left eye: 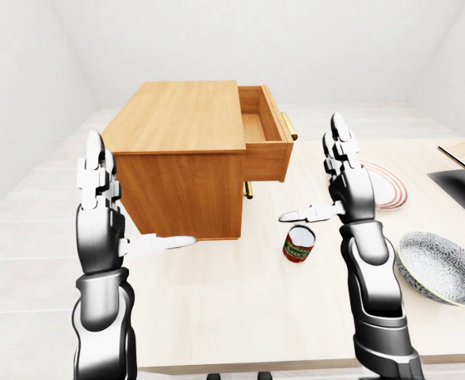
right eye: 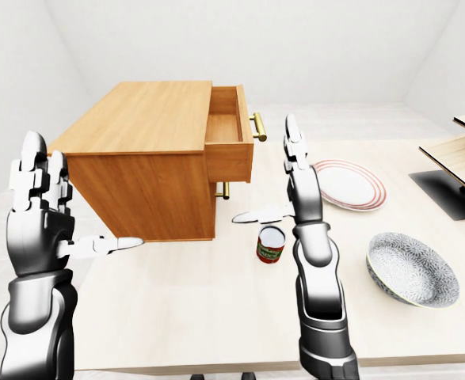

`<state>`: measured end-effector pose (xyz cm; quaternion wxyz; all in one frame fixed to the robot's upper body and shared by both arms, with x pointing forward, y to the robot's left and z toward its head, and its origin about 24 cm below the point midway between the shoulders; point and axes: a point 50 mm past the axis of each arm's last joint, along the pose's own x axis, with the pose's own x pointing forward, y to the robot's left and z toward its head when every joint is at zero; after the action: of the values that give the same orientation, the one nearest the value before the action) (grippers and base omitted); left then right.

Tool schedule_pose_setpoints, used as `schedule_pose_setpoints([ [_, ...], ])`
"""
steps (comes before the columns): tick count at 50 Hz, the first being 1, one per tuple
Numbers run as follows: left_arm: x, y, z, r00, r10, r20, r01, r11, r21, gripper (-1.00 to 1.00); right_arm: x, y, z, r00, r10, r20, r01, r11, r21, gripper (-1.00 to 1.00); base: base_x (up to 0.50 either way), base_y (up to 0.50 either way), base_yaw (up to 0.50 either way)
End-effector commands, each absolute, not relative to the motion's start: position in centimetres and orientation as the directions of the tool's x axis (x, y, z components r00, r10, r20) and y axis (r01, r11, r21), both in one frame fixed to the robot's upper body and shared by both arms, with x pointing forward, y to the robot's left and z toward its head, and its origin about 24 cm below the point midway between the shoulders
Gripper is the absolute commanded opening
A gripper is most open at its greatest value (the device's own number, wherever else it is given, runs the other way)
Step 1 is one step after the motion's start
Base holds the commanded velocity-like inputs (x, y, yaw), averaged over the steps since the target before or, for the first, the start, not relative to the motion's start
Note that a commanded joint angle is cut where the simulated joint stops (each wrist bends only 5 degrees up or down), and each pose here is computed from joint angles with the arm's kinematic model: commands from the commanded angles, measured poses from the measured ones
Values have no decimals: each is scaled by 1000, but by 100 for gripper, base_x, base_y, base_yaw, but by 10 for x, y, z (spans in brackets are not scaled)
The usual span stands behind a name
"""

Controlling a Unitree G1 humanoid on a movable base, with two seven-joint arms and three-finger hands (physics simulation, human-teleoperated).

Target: Close the top drawer of the cabinet.

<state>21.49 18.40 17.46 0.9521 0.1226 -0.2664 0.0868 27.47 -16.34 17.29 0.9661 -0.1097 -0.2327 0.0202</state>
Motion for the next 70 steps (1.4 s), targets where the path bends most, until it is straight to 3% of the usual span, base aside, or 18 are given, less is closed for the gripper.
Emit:
schedule_pose_setpoints([
  [1, 215, 184, 174, 844, 100, 528, -231, 955, 189, 100, 295, -163, 159, 926, 75, 371, 7, 977, -215, 100, 0, 0, 0],
  [11, 218, 181, 167, 851, 94, 517, -223, 956, 193, 100, 307, -155, 143, 951, 81, 298, -22, 981, -194, 100, 0, 0, 0],
  [47, 221, 178, 157, 873, 79, 481, -201, 957, 207, 100, 309, -140, 147, 943, 114, 314, -61, 983, -172, 100, 0, 0, 0],
  [70, 223, 179, 154, 882, 80, 464, -201, 955, 217, 100, 316, -118, 129, 957, 177, 228, -136, 973, -185, 100, 0, 0, 0],
])
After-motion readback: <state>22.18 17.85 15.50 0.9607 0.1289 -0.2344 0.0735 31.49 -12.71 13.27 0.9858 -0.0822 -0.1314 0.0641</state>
